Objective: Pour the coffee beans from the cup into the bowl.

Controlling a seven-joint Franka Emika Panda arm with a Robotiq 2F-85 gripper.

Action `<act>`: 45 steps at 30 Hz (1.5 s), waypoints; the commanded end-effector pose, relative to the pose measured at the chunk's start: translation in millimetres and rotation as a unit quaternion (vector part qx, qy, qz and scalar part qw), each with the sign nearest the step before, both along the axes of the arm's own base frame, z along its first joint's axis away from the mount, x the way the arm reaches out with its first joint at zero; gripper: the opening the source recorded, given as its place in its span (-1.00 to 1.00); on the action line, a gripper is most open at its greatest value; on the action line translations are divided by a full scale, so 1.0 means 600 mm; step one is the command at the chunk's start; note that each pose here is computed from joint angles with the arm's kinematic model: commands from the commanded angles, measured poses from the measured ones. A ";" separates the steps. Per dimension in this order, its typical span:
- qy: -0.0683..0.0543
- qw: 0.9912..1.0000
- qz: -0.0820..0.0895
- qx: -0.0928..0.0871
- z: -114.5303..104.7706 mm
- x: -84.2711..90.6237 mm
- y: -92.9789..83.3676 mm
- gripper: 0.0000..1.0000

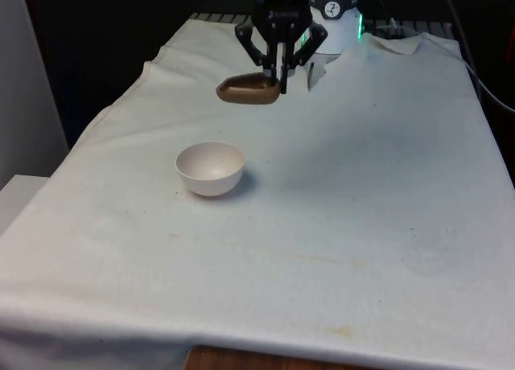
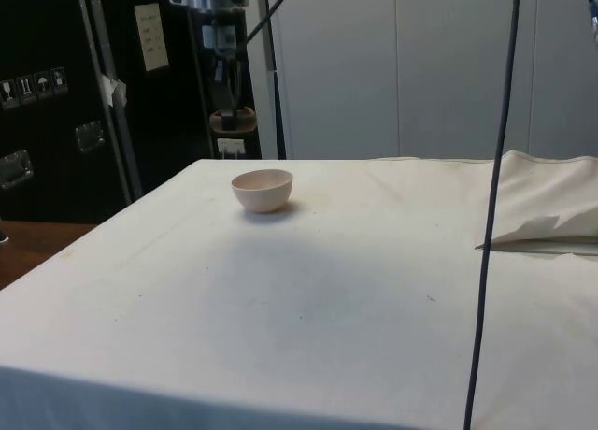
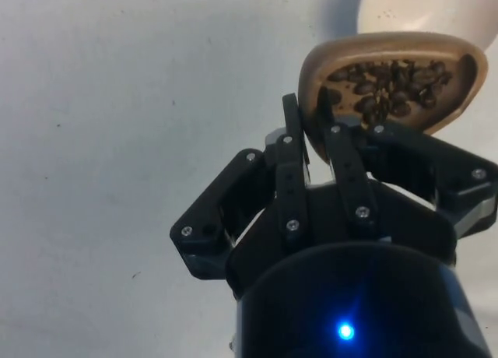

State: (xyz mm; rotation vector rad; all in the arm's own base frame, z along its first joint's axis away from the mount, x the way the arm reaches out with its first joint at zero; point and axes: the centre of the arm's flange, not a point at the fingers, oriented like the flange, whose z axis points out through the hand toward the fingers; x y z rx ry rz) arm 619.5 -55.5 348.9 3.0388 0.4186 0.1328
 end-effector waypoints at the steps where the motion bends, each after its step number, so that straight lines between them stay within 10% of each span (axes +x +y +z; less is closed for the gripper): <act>1: 0.000 1.000 -0.001 0.000 -0.001 0.001 -0.005 -1.00; 26: -0.013 0.998 -0.008 0.066 -0.006 0.011 -0.099 -1.00; 42: -0.011 0.993 -0.013 0.115 -0.029 0.013 -0.151 -1.00; 45: -0.009 0.991 -0.014 0.134 -0.033 0.012 -0.161 -1.00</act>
